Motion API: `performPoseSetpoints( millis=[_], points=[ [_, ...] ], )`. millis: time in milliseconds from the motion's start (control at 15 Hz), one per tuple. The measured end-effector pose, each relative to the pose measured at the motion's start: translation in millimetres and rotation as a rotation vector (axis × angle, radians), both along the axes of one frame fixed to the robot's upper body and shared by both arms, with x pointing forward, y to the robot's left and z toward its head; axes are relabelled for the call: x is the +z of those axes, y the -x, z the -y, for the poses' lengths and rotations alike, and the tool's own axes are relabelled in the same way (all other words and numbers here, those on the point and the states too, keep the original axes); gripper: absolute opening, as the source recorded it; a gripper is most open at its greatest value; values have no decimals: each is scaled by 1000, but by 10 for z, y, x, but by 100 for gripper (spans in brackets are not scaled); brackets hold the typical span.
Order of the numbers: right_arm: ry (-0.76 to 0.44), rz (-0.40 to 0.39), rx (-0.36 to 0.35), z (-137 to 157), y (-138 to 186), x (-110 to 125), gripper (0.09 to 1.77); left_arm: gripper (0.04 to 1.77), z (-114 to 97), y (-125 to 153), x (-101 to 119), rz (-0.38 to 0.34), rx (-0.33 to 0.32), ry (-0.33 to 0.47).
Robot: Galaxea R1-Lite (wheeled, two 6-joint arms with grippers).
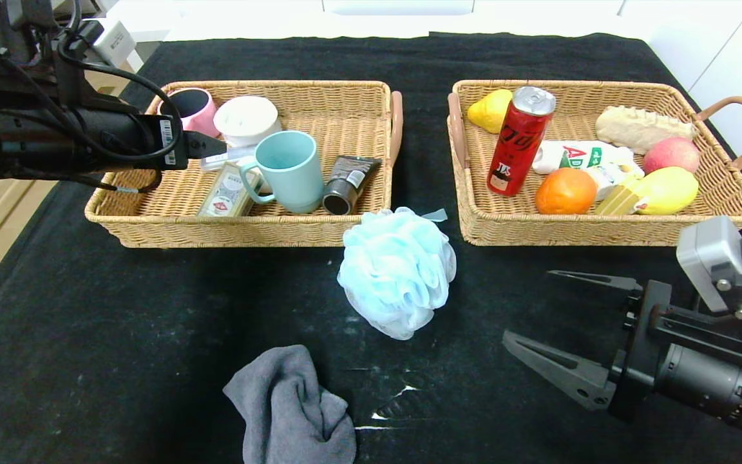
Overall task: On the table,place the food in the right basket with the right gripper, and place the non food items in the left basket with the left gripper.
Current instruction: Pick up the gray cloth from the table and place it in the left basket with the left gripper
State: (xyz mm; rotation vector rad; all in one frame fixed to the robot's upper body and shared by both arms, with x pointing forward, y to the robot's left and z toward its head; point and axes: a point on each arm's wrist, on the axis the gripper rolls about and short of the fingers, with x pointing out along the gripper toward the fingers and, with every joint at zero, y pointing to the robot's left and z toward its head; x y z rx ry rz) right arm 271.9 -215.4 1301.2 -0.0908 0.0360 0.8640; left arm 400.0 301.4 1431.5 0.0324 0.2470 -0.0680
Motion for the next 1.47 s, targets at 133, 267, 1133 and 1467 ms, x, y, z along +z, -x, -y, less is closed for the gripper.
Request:
performPoseSetpoints(
  millis=[133, 267, 1133, 1467],
  points=[
    [-5, 6, 3, 3, 17, 17, 171, 161, -45, 75, -18, -9, 0, 0],
    [-8, 10, 3, 6, 22, 28, 171, 163, -64, 188, -39, -21, -3, 0],
    [2, -7, -4, -5, -18, -12, 171, 170, 401, 1470, -336, -321, -297, 84],
    [5, -11, -5, -8, -28, -23, 171, 170, 592, 1668, -536, -389, -410, 18]
  ],
)
